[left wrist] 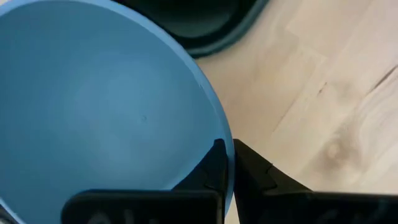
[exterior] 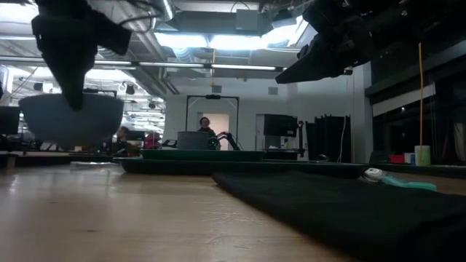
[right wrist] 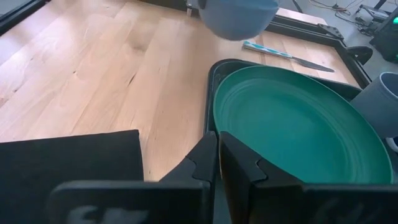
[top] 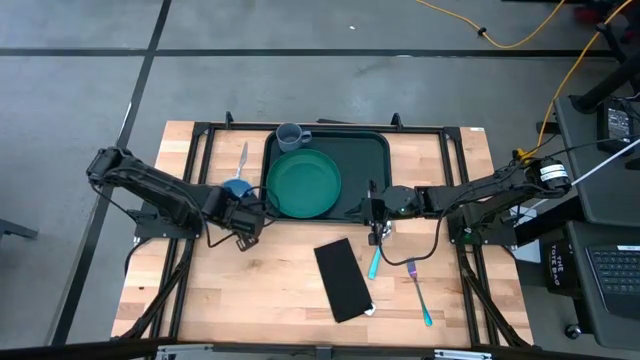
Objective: Set up tray
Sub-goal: Put the blue bowl on top of the green plate on the black tray
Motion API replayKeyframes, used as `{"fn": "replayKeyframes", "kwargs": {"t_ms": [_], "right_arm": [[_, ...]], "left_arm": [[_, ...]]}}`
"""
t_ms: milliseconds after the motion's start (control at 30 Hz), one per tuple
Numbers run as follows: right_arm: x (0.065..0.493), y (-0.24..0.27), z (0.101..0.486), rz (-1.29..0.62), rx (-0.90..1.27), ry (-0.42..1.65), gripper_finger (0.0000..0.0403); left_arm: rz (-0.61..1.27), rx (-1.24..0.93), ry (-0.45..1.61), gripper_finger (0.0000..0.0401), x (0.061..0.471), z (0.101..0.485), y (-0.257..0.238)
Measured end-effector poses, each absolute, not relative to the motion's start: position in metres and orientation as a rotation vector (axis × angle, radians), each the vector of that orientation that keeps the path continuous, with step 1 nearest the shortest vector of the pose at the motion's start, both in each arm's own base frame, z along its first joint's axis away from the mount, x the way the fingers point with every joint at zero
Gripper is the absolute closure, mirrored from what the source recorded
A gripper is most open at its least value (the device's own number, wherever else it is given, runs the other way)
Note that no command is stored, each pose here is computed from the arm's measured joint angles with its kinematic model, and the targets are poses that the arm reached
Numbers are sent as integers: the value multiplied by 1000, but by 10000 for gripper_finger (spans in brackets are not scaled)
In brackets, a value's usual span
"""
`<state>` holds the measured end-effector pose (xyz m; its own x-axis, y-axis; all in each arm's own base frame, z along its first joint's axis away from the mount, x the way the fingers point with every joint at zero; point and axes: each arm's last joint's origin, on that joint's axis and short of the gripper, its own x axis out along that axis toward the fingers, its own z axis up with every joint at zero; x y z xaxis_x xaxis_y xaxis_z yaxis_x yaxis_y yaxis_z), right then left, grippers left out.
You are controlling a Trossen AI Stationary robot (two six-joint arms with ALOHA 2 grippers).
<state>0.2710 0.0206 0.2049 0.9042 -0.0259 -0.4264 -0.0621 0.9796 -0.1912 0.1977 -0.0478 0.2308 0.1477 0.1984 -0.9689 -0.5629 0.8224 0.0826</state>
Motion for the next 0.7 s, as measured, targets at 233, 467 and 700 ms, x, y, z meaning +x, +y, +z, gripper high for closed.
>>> {"fn": "replayKeyframes", "kwargs": {"t_ms": [233,467,700], "right_arm": [[271,21,205,19,-204,436,377],[271,21,206,18,-202,435,377],[271,21,206,18,-203,435,377]], "left_arm": [[562,-277,1223,399,204,249,-51],[555,-186,1157,399,209,262,-51],[554,-122,1120,399,211,267,-51]]}}
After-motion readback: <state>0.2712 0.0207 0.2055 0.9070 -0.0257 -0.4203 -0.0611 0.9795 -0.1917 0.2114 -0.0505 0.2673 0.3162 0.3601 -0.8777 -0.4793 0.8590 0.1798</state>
